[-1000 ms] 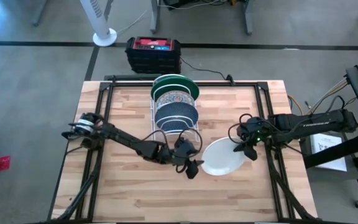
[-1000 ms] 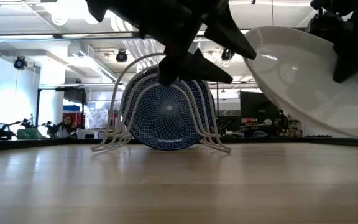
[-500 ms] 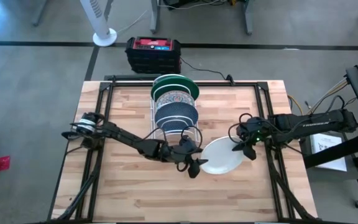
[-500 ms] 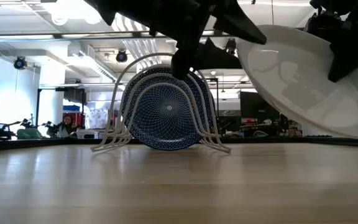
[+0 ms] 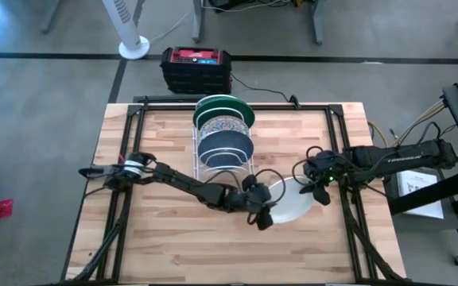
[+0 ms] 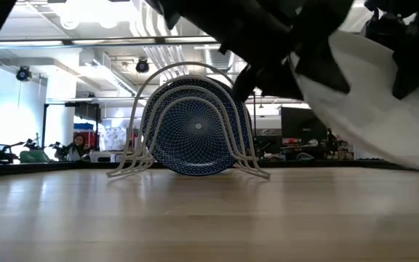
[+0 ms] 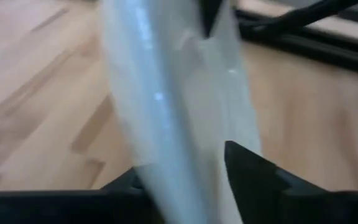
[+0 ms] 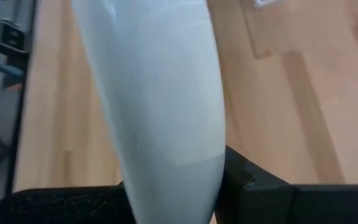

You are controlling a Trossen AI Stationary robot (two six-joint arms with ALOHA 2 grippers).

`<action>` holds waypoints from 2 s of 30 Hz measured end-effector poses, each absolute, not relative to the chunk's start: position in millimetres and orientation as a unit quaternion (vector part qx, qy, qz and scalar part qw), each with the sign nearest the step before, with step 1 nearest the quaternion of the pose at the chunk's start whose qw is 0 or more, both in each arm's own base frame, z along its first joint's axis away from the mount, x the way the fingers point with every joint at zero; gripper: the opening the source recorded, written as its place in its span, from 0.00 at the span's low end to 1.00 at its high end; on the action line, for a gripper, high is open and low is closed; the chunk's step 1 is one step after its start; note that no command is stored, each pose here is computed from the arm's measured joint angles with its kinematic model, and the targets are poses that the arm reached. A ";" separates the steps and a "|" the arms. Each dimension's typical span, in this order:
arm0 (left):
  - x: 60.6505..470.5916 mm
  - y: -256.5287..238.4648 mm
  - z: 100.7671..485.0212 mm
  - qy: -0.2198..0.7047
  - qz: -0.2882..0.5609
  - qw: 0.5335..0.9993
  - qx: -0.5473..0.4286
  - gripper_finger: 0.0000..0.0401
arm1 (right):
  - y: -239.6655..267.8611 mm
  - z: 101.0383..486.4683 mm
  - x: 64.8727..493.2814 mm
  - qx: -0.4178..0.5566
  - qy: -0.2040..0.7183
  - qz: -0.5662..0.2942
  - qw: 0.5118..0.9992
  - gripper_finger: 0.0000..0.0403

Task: Sort dishes
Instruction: Remove the white plate from the dish rack

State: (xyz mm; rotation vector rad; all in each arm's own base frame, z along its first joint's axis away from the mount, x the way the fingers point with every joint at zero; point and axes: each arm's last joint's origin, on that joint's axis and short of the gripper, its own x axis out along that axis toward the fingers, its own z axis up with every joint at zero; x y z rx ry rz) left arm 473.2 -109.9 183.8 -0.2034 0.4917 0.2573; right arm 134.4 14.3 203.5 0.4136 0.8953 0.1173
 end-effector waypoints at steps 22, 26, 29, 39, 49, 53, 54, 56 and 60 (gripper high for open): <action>475.7 -106.5 177.2 0.253 0.147 0.934 -0.204 0.13 | 16.5 201.6 144.9 0.239 0.459 0.046 0.854 0.28; 476.1 -106.8 177.5 0.253 0.141 0.932 -0.217 0.13 | 17.1 207.9 145.3 0.248 0.457 0.054 0.853 0.32; 476.2 -107.2 177.4 0.255 0.136 0.930 -0.227 0.12 | 17.4 210.7 145.2 0.250 0.462 0.057 0.849 0.32; 474.6 -111.7 174.7 0.273 0.120 0.908 -0.294 0.12 | 17.3 209.5 140.3 0.263 0.487 0.050 0.832 0.38; 472.1 -111.5 171.8 0.288 0.135 0.888 -0.333 0.12 | 14.2 227.6 130.7 0.239 0.526 -0.002 0.816 0.40; 471.6 -111.4 171.1 0.290 0.140 0.878 -0.353 0.12 | 12.7 243.2 127.1 0.227 0.531 -0.024 0.816 0.38; 471.5 -111.6 170.7 0.292 0.140 0.875 -0.359 0.12 | 12.3 247.9 126.3 0.223 0.528 -0.029 0.819 0.38; 471.2 -112.6 170.4 0.295 0.137 0.871 -0.368 0.12 | 11.2 257.3 124.5 0.214 0.521 -0.039 0.825 0.37; 470.9 -114.2 169.9 0.302 0.127 0.865 -0.379 0.12 | 9.7 272.0 121.3 0.191 0.492 -0.046 0.848 0.35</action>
